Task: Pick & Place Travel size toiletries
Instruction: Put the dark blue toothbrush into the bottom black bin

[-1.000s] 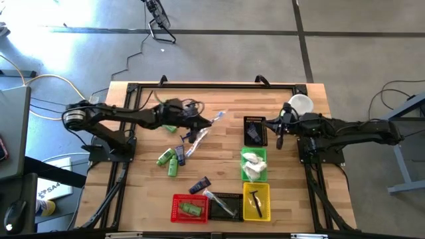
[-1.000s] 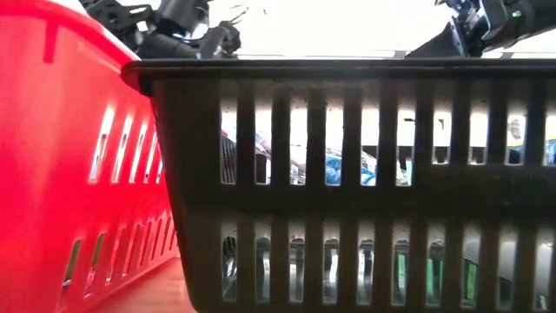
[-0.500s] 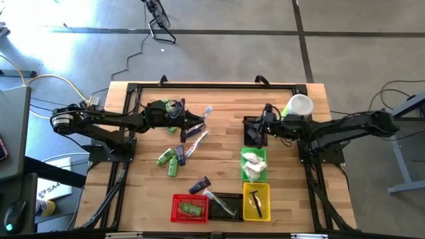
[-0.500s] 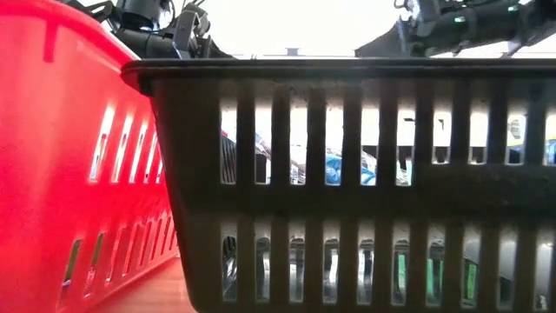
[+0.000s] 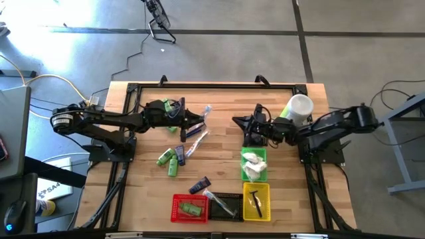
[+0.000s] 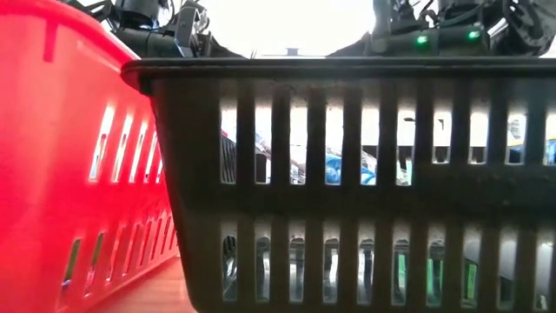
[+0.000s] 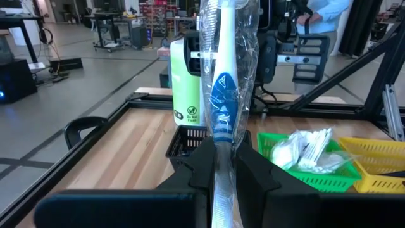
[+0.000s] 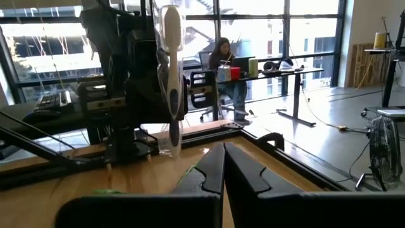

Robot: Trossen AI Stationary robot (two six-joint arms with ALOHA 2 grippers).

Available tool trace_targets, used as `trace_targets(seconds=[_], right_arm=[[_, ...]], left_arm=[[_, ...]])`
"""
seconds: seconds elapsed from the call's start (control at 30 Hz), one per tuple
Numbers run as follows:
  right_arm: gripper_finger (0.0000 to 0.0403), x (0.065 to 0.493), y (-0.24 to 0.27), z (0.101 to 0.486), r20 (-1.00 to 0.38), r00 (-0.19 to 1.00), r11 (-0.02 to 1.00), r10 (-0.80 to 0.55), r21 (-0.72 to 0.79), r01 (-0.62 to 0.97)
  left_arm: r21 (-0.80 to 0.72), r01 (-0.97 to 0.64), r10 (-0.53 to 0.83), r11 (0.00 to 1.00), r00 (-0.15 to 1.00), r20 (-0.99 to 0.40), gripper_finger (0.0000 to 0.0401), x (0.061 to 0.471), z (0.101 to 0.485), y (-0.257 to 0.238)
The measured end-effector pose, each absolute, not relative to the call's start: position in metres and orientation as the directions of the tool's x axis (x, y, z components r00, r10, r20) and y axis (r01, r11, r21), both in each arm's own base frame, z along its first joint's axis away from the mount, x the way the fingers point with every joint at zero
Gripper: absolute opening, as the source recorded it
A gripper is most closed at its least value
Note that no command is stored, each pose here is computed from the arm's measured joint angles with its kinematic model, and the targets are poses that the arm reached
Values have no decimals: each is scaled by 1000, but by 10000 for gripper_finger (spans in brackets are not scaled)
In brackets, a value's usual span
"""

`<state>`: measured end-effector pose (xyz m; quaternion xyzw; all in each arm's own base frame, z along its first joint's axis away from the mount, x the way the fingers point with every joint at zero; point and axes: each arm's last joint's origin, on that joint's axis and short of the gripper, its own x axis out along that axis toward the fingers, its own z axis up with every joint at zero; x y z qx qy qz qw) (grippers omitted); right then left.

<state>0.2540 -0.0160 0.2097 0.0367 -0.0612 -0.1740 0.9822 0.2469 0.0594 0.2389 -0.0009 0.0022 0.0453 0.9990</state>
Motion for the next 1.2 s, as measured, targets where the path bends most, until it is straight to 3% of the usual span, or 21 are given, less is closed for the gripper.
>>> trace_targets(seconds=[0.2,0.47,0.6,0.73,0.93,1.2], right_arm=[[32,266,-20,205,112,932,937,-343,111,332],[155,292,-19,211,133,953,959,-272,117,258],[195,307,-19,214,140,955,962,-263,116,248],[207,319,-19,213,139,959,966,-247,113,232],[203,328,-16,217,155,980,989,-128,96,114],[199,329,-16,210,79,990,990,-120,89,113]], left_arm=[[-2,-90,90,996,996,-4,33,247,239,59],[-2,-82,82,997,997,-5,33,247,239,59],[0,-68,68,998,998,-9,33,248,238,56],[39,-30,31,999,999,-9,33,250,238,45],[35,-87,88,996,996,-34,33,253,235,38],[-72,-66,58,995,993,-105,33,253,228,35]])
